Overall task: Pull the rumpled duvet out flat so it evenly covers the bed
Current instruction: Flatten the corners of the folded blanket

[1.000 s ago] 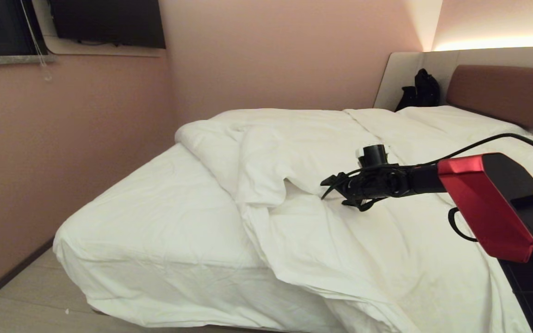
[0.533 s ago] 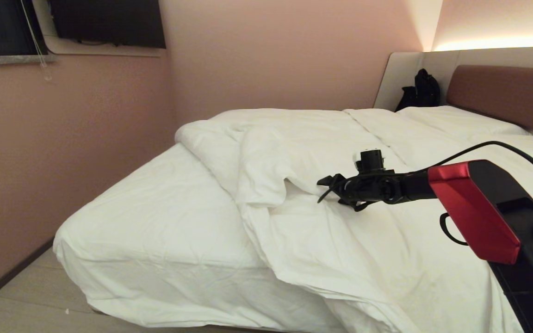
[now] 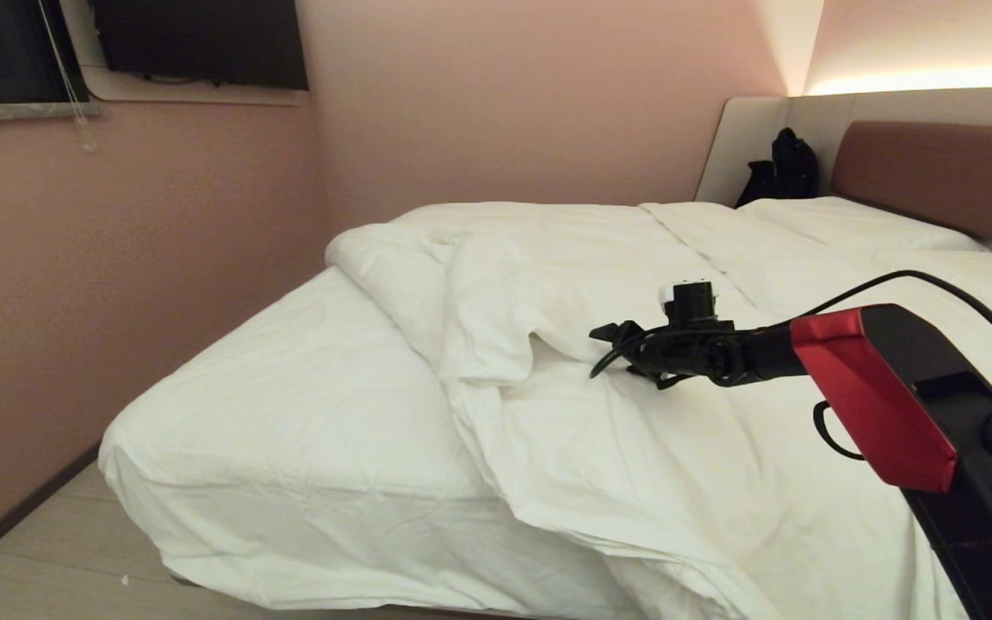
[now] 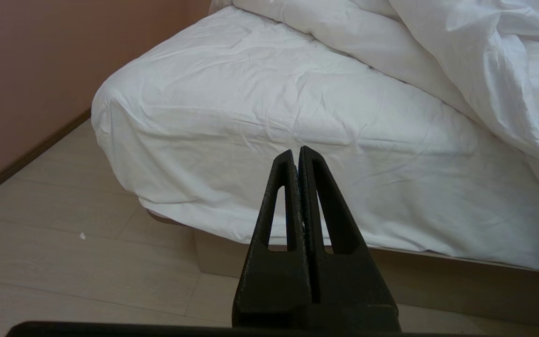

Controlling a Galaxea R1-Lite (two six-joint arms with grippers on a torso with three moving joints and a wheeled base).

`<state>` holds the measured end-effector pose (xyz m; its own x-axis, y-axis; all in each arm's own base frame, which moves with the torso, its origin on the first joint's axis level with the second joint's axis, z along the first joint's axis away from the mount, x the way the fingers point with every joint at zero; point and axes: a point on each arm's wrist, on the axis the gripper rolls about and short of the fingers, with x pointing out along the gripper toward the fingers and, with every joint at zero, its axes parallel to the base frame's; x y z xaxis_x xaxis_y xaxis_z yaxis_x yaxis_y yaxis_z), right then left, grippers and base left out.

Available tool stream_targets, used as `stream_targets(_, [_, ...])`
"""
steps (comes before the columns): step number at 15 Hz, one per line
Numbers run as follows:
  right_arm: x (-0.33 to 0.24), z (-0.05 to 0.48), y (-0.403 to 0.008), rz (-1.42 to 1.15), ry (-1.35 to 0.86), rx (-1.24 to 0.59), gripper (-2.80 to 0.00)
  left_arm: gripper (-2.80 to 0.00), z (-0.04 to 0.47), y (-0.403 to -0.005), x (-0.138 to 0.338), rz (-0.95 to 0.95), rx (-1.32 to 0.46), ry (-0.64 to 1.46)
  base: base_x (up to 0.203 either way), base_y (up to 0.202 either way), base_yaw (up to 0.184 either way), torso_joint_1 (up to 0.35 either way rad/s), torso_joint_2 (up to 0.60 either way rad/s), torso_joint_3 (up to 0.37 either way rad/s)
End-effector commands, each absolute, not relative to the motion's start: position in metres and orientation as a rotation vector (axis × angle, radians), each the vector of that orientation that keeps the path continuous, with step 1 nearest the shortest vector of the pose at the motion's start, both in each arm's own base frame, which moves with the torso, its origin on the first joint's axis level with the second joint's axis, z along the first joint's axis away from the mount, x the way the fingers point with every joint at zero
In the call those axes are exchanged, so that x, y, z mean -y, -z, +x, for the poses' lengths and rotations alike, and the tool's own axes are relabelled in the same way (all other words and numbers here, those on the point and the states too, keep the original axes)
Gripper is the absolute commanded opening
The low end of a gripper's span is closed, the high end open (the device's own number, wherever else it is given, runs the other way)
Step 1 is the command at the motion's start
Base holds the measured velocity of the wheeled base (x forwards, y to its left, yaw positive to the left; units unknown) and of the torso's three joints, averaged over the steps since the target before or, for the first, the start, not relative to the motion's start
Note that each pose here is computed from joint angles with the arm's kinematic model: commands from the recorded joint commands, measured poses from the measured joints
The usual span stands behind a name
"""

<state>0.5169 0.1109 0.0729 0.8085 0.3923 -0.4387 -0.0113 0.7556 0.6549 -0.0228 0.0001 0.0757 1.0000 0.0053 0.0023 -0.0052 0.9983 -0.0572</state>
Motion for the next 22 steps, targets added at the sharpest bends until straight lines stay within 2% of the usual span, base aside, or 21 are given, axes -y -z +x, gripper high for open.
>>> stream_targets(1, [-0.111,0.517,-0.079,0.690,-0.249,-0.568,0.00,-2.80,-0.023,-0.076,0.000,-0.057,0.003,-0.006,0.000,0.000,0.000,0.000,0.00,0.000])
stream_targets(13, [-0.130,0.514,-0.058,0.614,-0.268,-0.625,0.00,-2.80,-0.023,-0.076,0.000,-0.058,0.003,-0.006,0.000,0.000,0.000,0.000,0.00,0.000])
stream_targets(19, [-0.129,0.513,-0.059,0.597,-0.271,-0.634,0.00,-2.80,-0.023,-0.076,0.000,-0.058,0.003,-0.006,0.000,0.000,0.000,0.000,0.00,0.000])
stream_targets(20, [-0.129,0.514,-0.059,0.597,-0.271,-0.634,-2.80,-2.80,-0.023,-0.076,0.000,-0.058,0.003,-0.006,0.000,0.000,0.000,0.000,0.00,0.000])
stream_targets(22, [-0.128,0.514,-0.061,0.597,-0.273,-0.625,-2.80,-2.80,-0.023,-0.076,0.000,-0.057,0.003,-0.006,0.000,0.000,0.000,0.000,0.00,0.000])
